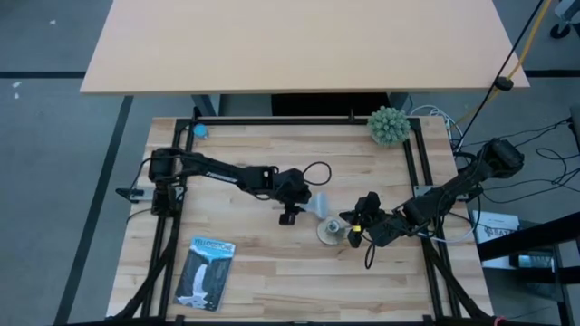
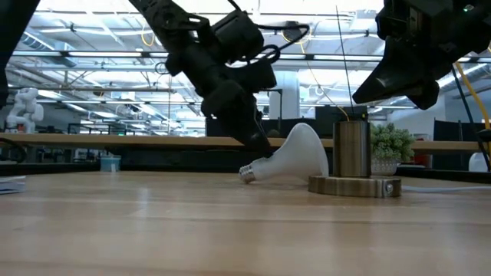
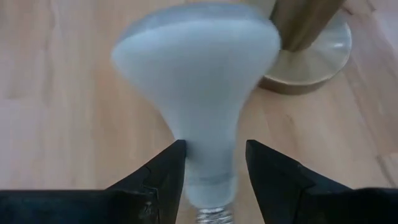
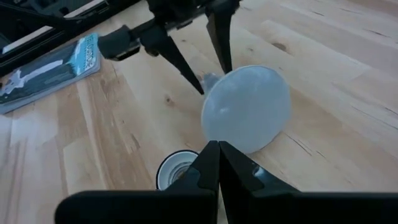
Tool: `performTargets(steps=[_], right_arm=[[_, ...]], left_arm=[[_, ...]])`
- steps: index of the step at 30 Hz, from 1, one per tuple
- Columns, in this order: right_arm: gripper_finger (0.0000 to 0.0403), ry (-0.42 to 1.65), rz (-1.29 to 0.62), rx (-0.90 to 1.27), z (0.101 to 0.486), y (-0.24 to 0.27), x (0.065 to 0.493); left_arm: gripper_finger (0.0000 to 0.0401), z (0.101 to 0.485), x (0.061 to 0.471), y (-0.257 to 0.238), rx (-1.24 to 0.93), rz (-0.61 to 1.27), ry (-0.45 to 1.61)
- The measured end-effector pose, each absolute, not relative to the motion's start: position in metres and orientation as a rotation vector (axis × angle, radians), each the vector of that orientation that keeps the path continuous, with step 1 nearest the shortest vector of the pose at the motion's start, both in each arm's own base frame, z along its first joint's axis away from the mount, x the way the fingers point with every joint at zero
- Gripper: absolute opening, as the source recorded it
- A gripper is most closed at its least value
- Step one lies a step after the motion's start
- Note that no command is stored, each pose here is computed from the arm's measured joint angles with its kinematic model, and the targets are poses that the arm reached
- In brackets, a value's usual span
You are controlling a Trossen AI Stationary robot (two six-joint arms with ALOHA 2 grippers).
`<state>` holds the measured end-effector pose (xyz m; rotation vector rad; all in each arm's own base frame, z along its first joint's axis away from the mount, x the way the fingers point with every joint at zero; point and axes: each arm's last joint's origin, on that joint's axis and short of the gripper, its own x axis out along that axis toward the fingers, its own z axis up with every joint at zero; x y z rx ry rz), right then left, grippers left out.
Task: Screw lightbulb
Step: Insert the lightbulb into the bronze lamp socket
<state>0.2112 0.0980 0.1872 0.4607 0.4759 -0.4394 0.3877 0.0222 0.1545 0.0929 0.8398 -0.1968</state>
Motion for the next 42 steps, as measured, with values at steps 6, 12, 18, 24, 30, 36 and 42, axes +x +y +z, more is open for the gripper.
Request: performTargets(steps=[6,12,18,24,30,36,42], right_arm=[[0.0000,0.476,-0.440,0.460,0.187,0.098,0.211],[0.0000,0.475,-0.441,0.461,0.187,0.098,0.211],[0.0000,0.477,-0.441,0.459,0.187,0.098,0.211],[0.0000,0.478,-0.440,0.455,0.187,0.098,0.211],[0.0000,0.490,-0.443,0.450,0.184,0.099,0.212],[0.0000,0.493,-0.404,0.453,0.186,0.105,0.208],[0.0000,0.534,-0.329,0.502,0.195,0.107,0.198]], left_arm=[[0.0174,0.141,0.393,0.020,0.060,-0.188,0.851],[0.0174,0.127,0.397,0.021,0.000,-0.135,0.864],[0.0136,0.130,0.396,0.024,0.032,-0.034,0.864],[0.0137,0.140,0.399,0.024,0.004,-0.022,0.794],[0.0137,0.186,0.396,0.023,0.013,-0.020,0.632],[0.0137,0.235,0.382,0.020,0.030,-0.023,0.501],[0.0137,0.252,0.378,0.004,0.054,-0.061,0.438]])
